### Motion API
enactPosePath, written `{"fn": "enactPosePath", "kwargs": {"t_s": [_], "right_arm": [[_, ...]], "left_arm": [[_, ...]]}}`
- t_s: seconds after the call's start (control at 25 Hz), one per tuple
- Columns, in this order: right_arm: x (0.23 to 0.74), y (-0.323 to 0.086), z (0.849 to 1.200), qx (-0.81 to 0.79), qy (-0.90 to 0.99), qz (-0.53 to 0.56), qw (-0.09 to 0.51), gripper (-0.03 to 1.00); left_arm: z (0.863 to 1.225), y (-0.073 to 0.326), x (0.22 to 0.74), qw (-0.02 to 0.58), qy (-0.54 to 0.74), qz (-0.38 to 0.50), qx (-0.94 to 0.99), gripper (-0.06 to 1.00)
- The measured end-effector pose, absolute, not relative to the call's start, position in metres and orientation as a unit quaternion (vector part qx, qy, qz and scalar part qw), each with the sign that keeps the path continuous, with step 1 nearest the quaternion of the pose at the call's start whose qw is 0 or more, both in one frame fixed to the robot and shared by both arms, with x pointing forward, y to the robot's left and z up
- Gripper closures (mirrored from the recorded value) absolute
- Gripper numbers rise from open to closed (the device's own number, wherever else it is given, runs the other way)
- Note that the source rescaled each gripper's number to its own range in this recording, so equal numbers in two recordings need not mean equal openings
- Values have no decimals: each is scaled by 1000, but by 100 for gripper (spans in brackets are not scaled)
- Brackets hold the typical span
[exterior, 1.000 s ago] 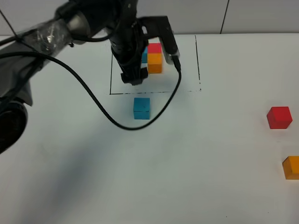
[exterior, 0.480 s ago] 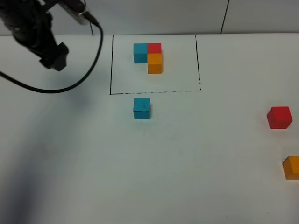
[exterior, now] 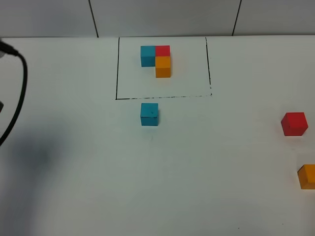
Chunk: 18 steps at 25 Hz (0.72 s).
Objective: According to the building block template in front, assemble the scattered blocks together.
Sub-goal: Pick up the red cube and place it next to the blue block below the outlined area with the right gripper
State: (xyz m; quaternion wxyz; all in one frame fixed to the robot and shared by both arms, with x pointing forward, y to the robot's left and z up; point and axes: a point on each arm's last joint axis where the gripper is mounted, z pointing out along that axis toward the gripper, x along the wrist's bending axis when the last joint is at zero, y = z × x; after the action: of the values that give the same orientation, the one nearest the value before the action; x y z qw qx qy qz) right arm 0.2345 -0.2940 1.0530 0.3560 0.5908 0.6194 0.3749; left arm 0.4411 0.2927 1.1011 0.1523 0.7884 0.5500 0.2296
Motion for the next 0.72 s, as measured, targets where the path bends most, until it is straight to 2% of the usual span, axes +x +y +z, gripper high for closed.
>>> {"fn": "enactPosePath", "kwargs": {"t_s": [0.36, 0.72], "right_arm": [[234, -294, 1053, 591, 619, 375, 356, 26], [234, -294, 1053, 591, 619, 375, 356, 26]], "left_arm": [[1094, 299, 332, 242, 596, 287, 710, -6], [1060, 299, 275, 299, 590, 306, 685, -5]]}}
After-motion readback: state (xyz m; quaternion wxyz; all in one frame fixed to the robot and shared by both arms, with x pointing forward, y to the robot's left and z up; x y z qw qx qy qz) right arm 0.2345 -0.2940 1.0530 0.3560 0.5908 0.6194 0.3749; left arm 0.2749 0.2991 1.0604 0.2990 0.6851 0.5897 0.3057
